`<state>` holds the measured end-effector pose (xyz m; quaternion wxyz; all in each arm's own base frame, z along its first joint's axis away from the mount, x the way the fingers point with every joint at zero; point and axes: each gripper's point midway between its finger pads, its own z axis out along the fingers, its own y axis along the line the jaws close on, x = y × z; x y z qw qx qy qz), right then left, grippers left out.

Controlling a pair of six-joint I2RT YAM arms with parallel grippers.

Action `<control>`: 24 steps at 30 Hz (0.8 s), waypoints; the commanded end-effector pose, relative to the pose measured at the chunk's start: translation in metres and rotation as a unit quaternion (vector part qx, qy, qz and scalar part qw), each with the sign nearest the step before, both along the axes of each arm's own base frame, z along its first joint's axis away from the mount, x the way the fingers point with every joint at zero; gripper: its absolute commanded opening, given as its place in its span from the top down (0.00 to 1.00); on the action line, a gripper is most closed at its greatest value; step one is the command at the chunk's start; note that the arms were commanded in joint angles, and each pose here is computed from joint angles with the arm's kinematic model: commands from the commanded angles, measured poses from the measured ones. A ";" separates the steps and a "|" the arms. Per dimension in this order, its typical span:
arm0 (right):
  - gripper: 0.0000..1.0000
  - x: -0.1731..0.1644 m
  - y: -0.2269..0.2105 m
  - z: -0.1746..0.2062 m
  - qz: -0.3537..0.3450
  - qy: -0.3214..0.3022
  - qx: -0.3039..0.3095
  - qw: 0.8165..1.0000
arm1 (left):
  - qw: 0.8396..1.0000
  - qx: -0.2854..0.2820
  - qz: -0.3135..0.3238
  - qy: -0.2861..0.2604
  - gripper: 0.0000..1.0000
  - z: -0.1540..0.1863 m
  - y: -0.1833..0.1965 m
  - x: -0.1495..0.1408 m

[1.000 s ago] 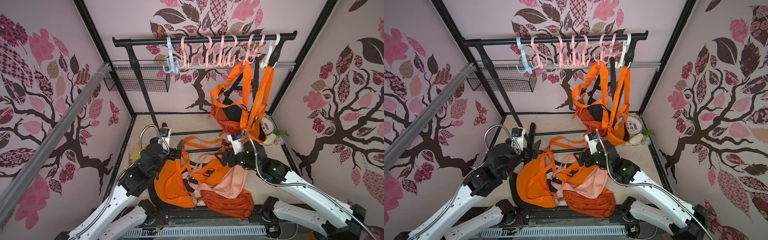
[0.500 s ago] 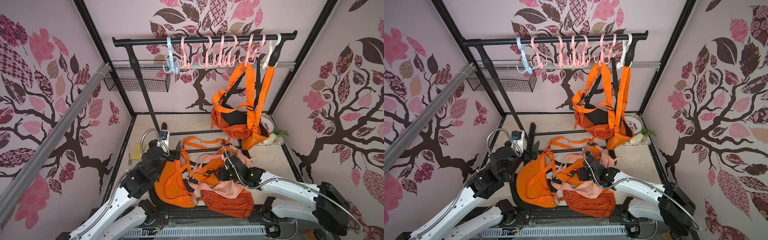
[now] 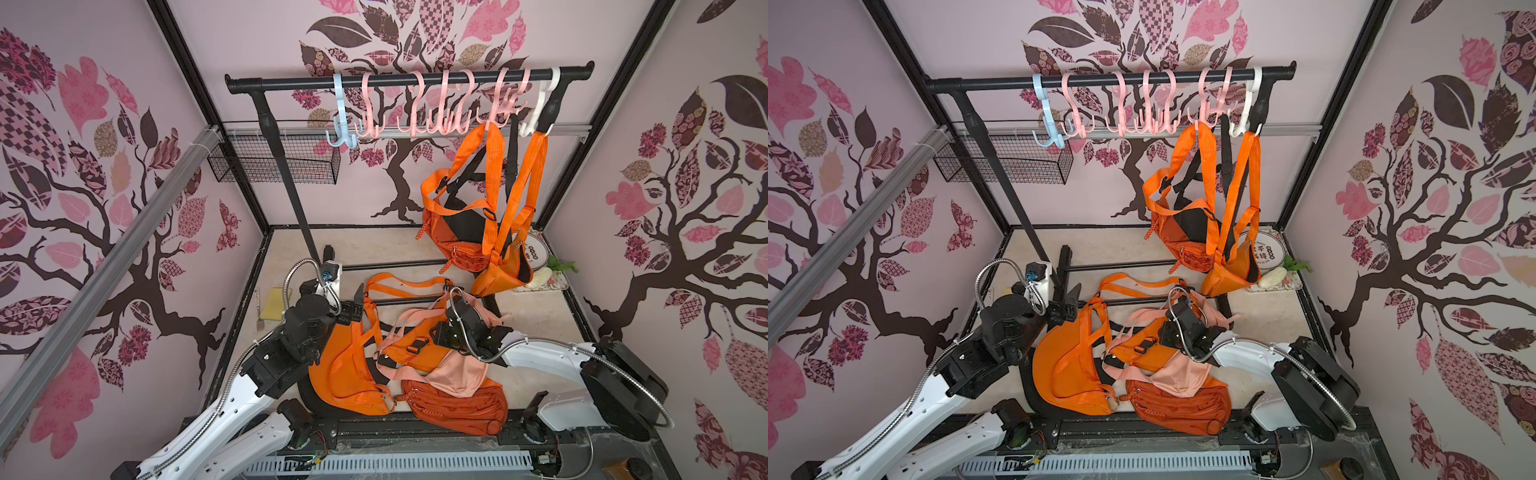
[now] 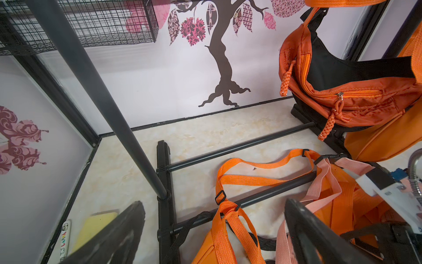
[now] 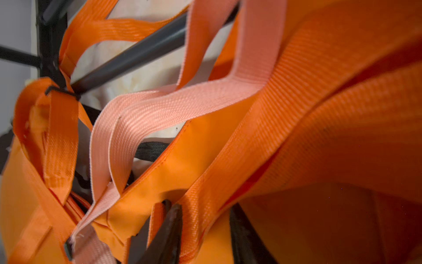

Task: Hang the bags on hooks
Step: Pick up the bag from the bag.

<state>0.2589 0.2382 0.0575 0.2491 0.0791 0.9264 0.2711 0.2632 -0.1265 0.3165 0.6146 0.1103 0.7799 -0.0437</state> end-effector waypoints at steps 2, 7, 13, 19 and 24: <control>0.94 0.016 0.016 0.031 0.008 -0.036 0.027 0.999 | 1.000 0.005 0.000 -0.003 0.02 -0.006 -0.002 0.002; 1.00 0.013 0.020 0.087 0.033 -0.088 0.060 0.994 | 0.999 -0.002 -0.042 -0.001 0.02 -0.005 -0.014 -0.004; 1.00 -0.012 0.040 0.173 0.111 -0.161 0.146 0.970 | 0.992 -0.020 -0.125 -0.013 0.03 0.003 -0.035 -0.021; 1.00 -0.050 0.059 0.260 0.215 -0.230 0.212 0.925 | 0.964 -0.043 -0.262 -0.034 0.07 0.012 -0.069 -0.059; 1.00 -0.060 0.057 0.324 0.231 -0.280 0.250 0.898 | 0.939 -0.068 -0.336 -0.037 0.08 0.019 -0.087 -0.083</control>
